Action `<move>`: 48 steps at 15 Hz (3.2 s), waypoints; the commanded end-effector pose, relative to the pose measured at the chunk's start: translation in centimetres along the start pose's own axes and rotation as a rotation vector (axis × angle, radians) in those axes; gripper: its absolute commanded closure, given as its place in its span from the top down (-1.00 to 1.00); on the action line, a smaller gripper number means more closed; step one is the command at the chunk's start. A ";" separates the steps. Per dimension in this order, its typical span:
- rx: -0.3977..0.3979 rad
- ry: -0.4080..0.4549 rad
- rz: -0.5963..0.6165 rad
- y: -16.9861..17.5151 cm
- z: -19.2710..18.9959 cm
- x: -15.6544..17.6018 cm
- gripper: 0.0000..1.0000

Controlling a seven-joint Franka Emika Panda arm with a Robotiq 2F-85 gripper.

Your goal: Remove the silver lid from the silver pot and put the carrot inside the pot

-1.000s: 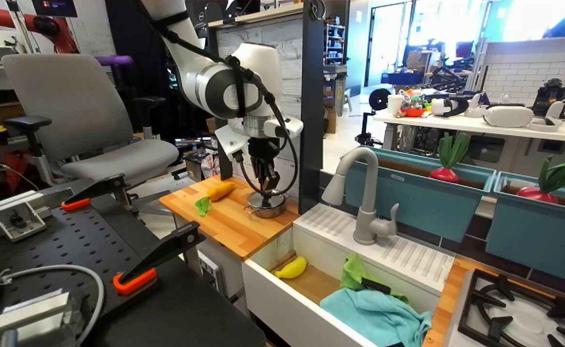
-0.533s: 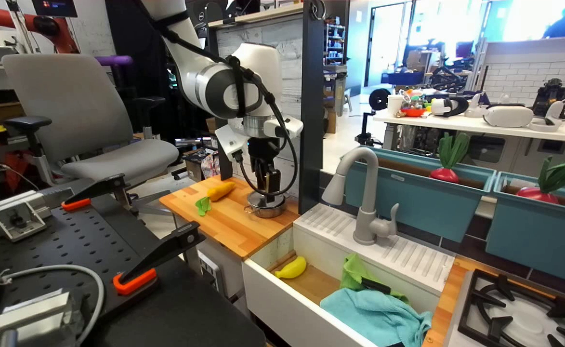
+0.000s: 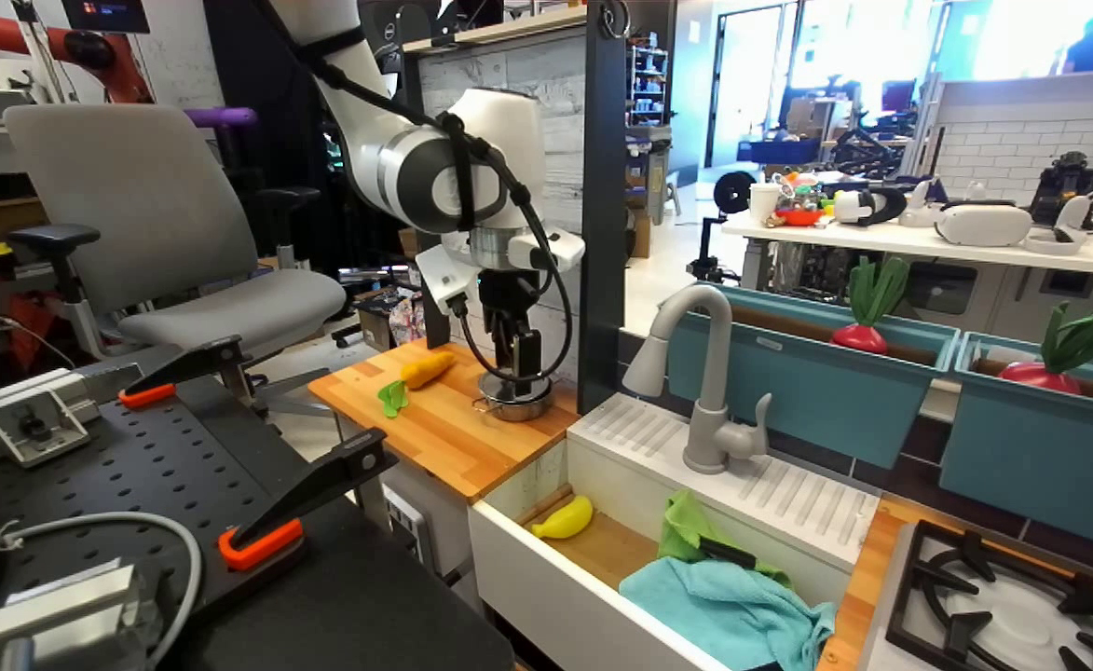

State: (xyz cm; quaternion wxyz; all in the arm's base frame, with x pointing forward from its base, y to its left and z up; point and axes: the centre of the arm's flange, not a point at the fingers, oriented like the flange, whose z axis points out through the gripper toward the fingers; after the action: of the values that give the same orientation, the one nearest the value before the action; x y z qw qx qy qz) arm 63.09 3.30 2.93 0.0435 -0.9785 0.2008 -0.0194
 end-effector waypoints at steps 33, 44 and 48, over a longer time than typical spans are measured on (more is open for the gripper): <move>-0.271 -0.198 -0.334 -3.3 3.6 -9.7 -0.90; -0.234 -0.166 -0.296 -3.9 2.3 -8.3 0.35; -0.207 -0.137 -0.294 -5.2 0.7 -7.9 0.92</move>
State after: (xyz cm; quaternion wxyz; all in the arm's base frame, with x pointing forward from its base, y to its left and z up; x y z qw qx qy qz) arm 57.26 10.39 0.86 -0.0515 -0.9950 0.0492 0.0702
